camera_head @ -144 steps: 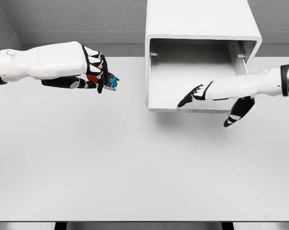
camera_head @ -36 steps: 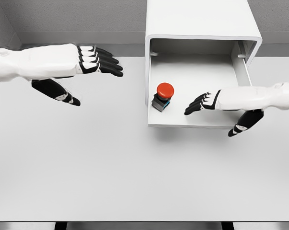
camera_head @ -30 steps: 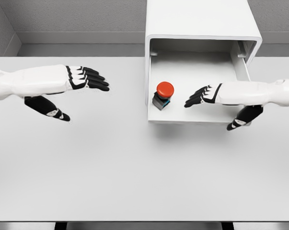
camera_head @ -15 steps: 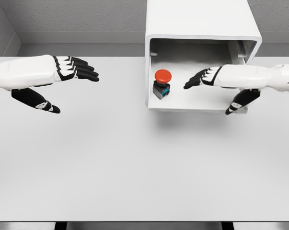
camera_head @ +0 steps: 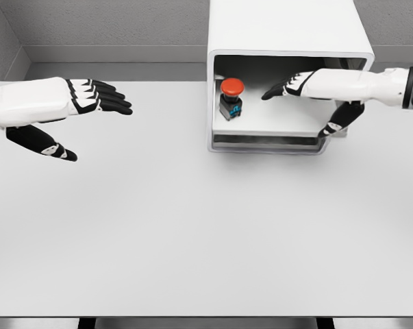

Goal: Slide open multi-storey tabletop storage cabinets and put open load switch and slide close multi-storey tabletop storage cabinets

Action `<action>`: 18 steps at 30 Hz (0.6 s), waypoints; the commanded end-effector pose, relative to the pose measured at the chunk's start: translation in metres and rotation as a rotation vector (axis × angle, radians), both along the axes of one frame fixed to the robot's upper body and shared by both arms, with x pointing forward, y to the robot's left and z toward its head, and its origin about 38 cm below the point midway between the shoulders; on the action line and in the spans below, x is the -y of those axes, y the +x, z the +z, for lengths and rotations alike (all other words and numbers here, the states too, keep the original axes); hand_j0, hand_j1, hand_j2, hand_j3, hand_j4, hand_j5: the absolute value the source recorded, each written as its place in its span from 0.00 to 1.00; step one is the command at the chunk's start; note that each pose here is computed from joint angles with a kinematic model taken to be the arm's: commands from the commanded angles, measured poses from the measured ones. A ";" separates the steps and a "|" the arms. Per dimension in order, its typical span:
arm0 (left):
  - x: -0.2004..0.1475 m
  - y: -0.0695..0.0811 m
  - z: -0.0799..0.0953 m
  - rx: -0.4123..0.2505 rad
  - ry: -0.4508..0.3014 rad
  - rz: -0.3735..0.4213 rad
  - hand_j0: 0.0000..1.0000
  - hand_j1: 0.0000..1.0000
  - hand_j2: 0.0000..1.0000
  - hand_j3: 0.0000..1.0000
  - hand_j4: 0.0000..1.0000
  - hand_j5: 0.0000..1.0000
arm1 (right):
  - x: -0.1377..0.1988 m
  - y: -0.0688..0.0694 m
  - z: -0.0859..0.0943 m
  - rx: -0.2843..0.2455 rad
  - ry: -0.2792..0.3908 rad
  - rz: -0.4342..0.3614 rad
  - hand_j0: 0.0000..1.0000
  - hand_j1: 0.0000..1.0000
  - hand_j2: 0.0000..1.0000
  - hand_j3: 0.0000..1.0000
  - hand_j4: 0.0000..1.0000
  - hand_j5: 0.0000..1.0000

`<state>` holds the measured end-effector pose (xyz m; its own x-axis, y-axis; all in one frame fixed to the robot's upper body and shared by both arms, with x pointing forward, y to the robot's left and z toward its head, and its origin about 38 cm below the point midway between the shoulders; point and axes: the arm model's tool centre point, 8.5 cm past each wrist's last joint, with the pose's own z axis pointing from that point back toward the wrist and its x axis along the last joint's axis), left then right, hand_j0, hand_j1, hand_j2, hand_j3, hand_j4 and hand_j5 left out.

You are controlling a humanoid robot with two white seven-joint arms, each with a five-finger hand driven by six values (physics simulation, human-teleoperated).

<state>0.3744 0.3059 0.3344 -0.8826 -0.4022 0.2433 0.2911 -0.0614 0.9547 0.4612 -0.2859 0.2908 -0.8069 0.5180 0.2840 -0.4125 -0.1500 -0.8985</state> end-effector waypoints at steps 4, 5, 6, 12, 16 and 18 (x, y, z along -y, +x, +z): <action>-0.001 0.000 0.000 -0.006 -0.004 0.004 1.00 1.00 1.00 1.00 1.00 1.00 | -0.017 -0.031 0.010 0.018 0.002 0.099 1.00 1.00 1.00 1.00 1.00 1.00; -0.001 0.000 0.000 -0.005 -0.004 0.002 1.00 1.00 1.00 1.00 1.00 1.00 | -0.017 -0.042 0.012 0.020 0.003 0.118 1.00 1.00 1.00 1.00 1.00 1.00; -0.001 0.000 -0.002 -0.010 -0.004 0.004 1.00 1.00 1.00 1.00 1.00 1.00 | -0.016 -0.048 0.012 0.018 0.000 0.128 1.00 1.00 1.00 1.00 1.00 1.00; -0.001 -0.001 -0.003 -0.014 -0.004 0.004 1.00 1.00 1.00 1.00 1.00 1.00 | -0.024 -0.064 -0.004 -0.031 -0.003 0.172 1.00 1.00 1.00 1.00 1.00 1.00; -0.002 -0.001 -0.003 -0.013 -0.004 0.005 1.00 1.00 1.00 1.00 1.00 1.00 | -0.027 -0.063 -0.007 -0.035 -0.012 0.181 1.00 1.00 1.00 1.00 1.00 1.00; -0.003 -0.001 -0.001 -0.009 -0.005 0.008 1.00 1.00 1.00 1.00 1.00 1.00 | -0.027 -0.065 -0.017 -0.068 -0.041 0.192 1.00 1.00 1.00 1.00 1.00 1.00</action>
<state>0.3735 0.3075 0.3316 -0.8791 -0.4060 0.2496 0.2988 -0.0615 0.9523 0.3960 -0.2600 0.2743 -0.8716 0.3710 0.3204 -0.4272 -0.2542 -0.8677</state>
